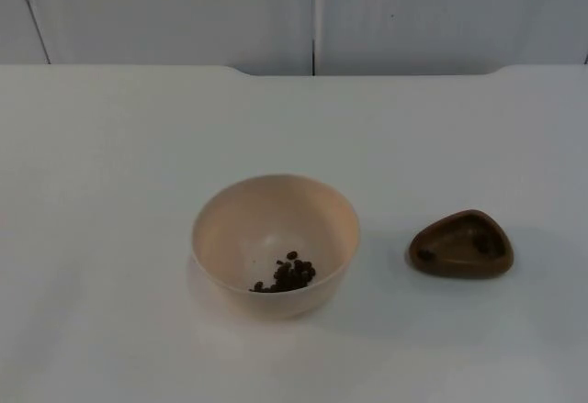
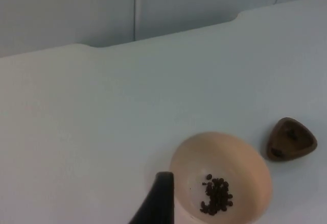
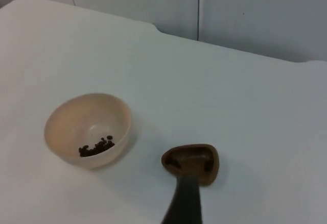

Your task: Pick up the bowl with the left hand and pour the coffee beans from the cup into the bowl with the right hand.

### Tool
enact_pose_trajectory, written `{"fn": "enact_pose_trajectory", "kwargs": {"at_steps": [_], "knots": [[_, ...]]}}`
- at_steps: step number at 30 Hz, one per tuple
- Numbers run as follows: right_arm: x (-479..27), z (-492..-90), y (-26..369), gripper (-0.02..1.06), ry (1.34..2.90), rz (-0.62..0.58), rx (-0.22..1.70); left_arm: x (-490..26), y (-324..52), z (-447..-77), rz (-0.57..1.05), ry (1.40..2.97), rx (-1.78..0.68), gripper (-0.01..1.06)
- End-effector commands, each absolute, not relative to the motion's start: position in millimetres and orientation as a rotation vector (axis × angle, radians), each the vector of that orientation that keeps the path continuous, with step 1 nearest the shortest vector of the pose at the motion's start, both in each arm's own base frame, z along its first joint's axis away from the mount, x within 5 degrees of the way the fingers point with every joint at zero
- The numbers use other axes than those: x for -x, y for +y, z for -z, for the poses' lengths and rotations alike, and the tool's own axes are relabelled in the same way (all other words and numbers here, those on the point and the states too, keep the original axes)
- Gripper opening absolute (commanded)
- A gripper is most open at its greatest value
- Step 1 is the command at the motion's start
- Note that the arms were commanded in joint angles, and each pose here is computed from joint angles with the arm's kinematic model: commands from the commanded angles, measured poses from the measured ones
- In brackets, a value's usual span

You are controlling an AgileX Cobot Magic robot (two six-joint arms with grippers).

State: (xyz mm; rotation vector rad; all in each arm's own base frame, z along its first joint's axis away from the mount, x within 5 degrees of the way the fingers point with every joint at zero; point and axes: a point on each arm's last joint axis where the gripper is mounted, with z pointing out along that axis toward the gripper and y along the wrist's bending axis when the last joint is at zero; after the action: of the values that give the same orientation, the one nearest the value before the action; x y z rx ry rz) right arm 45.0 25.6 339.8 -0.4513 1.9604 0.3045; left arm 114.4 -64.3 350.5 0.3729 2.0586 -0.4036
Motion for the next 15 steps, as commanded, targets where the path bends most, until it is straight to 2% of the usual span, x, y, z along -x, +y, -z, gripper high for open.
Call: {"fn": "enact_pose_trajectory", "kwargs": {"at_steps": [1,7,15], "knots": [[-39.8,-334.3,24.1,0.66,1.951,-0.308,0.455,-107.7,-61.3,-351.4,0.417,2.052,-0.369,0.86],[-13.7,-323.4,14.5,0.66,1.933,-0.311,0.465,-83.5,-48.6,-350.9,0.393,2.036,-0.433,0.86],[8.4,-322.1,5.8,0.66,1.842,-0.315,0.452,-55.8,-33.0,-328.1,0.392,1.998,-0.446,0.86]]}}
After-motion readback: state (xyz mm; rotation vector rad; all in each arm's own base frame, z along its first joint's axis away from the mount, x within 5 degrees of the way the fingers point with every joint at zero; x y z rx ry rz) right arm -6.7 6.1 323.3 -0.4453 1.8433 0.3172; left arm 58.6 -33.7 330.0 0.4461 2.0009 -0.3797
